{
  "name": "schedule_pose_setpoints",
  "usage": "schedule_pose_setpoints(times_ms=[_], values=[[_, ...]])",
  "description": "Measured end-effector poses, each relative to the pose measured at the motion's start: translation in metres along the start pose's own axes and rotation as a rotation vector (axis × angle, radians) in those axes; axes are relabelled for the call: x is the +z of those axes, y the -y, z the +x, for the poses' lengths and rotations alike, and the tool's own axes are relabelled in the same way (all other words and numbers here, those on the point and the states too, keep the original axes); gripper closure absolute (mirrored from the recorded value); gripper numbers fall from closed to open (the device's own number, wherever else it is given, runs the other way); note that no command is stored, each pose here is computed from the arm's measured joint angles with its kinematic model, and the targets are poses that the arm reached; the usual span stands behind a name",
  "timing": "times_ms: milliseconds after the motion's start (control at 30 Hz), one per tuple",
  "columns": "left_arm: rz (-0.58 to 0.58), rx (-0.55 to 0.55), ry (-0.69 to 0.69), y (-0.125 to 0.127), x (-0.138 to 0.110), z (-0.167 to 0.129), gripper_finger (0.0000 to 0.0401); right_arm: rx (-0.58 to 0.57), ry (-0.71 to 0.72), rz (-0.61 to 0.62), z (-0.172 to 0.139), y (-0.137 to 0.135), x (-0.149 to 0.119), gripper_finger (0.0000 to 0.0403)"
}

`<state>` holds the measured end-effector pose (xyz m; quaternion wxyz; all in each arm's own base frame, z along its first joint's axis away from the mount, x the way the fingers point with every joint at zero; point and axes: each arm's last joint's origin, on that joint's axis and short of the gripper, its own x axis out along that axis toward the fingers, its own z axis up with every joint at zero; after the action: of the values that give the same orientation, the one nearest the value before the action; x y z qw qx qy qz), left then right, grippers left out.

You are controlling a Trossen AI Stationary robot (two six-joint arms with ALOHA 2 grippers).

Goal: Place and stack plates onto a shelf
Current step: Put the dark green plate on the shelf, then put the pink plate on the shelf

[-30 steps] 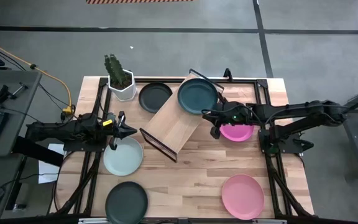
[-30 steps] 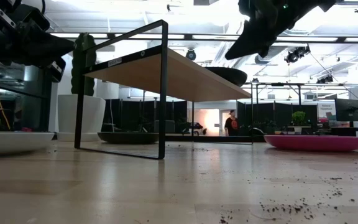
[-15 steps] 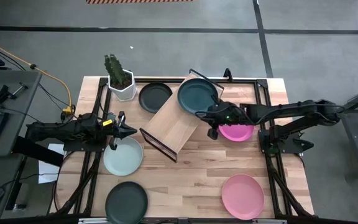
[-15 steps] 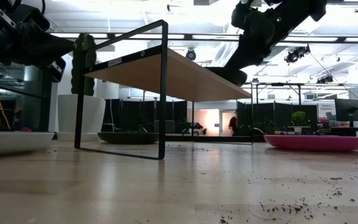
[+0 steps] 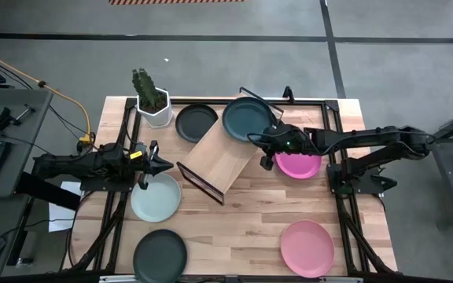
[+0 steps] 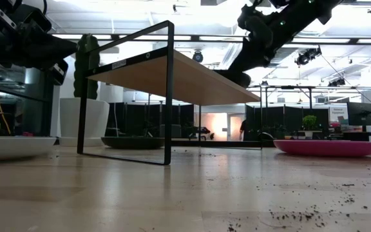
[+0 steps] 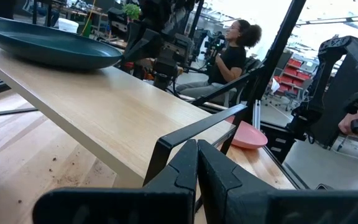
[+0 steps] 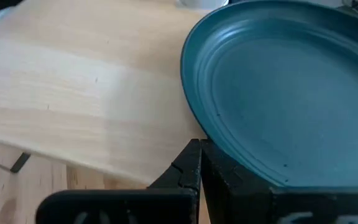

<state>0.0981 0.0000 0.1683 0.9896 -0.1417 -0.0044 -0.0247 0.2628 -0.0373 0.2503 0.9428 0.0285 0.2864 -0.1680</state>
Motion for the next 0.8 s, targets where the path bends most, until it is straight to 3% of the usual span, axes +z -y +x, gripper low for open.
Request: schedule_pose_setpoints(times_ms=[367, 600, 800], values=[[0.0, 0.0, 0.0, 0.0, 0.0, 0.0, 0.0401, 0.05, 0.044, 0.025, -0.011, 0.002, 0.006, 0.0403], [0.0, 0.0, 0.0, 0.0, 0.0, 0.0, 0.0401, 0.139, -0.054, 0.19, -0.068, 0.005, -0.005, 0.0403], [0.0, 0.0, 0.0, 0.0, 0.0, 0.0, 0.0401, 0.297, -0.218, 0.364, -0.11, -0.004, -0.025, 0.0403]])
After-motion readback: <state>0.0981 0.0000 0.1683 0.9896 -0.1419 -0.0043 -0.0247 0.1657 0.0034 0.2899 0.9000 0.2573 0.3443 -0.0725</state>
